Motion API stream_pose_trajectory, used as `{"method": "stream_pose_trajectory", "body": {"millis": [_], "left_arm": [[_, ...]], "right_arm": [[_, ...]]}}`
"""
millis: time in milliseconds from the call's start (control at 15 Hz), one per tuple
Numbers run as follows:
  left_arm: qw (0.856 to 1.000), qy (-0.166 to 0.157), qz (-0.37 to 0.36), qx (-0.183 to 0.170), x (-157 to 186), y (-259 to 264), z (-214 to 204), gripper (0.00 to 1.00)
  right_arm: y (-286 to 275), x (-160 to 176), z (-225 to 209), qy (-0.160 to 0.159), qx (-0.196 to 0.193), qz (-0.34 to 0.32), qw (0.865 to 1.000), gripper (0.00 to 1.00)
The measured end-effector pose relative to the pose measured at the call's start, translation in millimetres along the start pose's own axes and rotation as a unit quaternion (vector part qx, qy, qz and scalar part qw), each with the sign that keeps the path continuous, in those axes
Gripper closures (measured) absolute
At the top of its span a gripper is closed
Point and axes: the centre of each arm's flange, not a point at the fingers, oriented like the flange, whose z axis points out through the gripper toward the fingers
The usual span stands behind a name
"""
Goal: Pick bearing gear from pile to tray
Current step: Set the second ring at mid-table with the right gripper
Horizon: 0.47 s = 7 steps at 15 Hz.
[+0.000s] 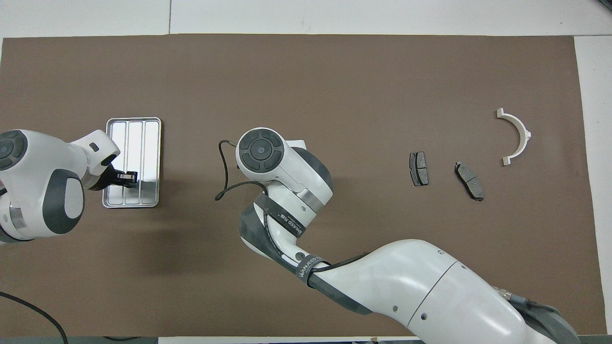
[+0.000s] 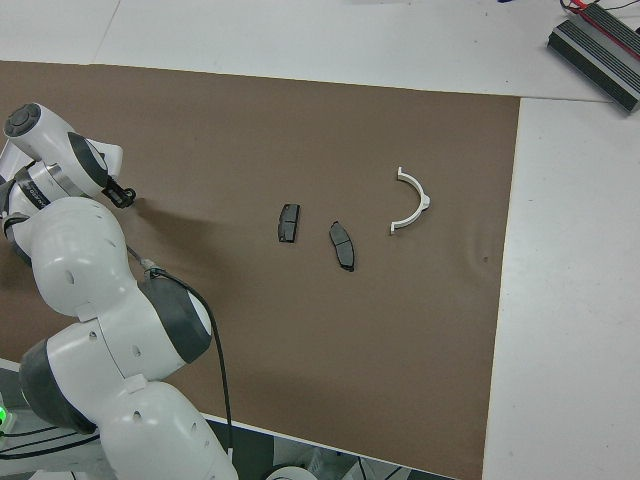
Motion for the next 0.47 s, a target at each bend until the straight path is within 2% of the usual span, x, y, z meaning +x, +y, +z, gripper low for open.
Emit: {"method": "stream_pose_trajectory", "body": {"millis": [401,468], "left_arm": [[1.0,0.006,-0.008,0.001,-6.0,1.5,7.5,0.76],[1.0,0.006,-0.008,0.001,-6.3,1.7,7.7,0.71]], "right_arm": [[3.6,-5.8,13.1,0.011,-0.004,-0.003,1.0,0.65],[3.7,-5.4,13.2,0.011,-0.004,-0.002,1.0,0.65]]}}
